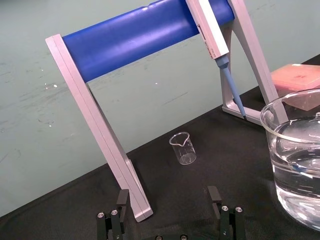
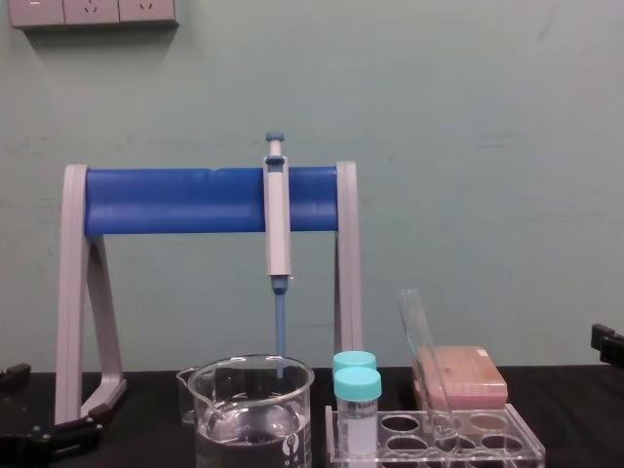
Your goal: Hold the test tube with one hand and immerse one end into the beaker, then return it to the test tube rack.
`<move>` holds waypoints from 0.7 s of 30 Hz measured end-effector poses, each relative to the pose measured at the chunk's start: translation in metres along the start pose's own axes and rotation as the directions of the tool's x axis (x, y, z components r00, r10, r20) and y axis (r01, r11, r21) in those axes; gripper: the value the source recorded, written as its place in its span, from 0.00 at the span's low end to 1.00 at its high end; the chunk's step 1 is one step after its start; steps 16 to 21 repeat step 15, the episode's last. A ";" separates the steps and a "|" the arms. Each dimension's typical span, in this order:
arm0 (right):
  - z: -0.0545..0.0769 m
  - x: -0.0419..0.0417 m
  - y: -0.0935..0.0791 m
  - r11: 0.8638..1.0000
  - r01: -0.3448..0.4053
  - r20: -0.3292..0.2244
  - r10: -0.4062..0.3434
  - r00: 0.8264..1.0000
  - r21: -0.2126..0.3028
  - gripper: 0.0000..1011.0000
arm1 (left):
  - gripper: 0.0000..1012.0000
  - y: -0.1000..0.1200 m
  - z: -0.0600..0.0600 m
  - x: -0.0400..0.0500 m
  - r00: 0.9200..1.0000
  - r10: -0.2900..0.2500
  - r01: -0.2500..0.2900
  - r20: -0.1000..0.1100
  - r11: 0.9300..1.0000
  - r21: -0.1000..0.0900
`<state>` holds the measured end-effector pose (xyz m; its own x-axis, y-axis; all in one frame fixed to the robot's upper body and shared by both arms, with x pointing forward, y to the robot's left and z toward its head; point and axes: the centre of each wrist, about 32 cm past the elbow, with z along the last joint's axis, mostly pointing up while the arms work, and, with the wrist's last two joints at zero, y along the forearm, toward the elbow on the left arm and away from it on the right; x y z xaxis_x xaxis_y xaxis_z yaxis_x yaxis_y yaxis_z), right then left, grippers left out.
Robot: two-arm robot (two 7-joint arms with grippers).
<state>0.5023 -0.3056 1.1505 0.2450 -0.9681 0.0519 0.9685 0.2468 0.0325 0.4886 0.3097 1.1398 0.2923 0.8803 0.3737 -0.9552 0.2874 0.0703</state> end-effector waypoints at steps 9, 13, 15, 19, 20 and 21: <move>0.000 0.0001 0.000 1.000 -0.001 -0.002 0.001 1.000 0.003 0.99 | 0.99 0.000 0.000 0.0000 1.000 0.000 0.000 0.000 1.000 0.000; 0.001 0.0002 0.000 1.000 -0.002 -0.003 0.002 1.000 0.005 0.99 | 0.99 0.000 0.000 0.0000 1.000 0.000 0.000 0.000 1.000 0.000; 0.001 0.0002 0.000 1.000 -0.002 -0.003 0.002 1.000 0.005 0.99 | 0.99 0.000 0.000 0.0000 1.000 0.000 0.000 0.000 1.000 0.000; 0.001 0.0002 0.000 1.000 -0.002 -0.003 0.002 1.000 0.005 0.99 | 0.99 0.000 0.000 0.0000 1.000 0.000 0.000 0.000 1.000 0.000; 0.001 0.0002 0.000 1.000 -0.002 -0.003 0.002 1.000 0.005 0.99 | 0.99 0.000 0.000 0.0000 1.000 0.000 0.000 0.000 1.000 0.000; 0.001 0.0002 0.000 1.000 -0.002 -0.003 0.002 1.000 0.005 0.99 | 0.99 0.000 0.000 0.0000 1.000 0.000 0.000 0.000 1.000 0.000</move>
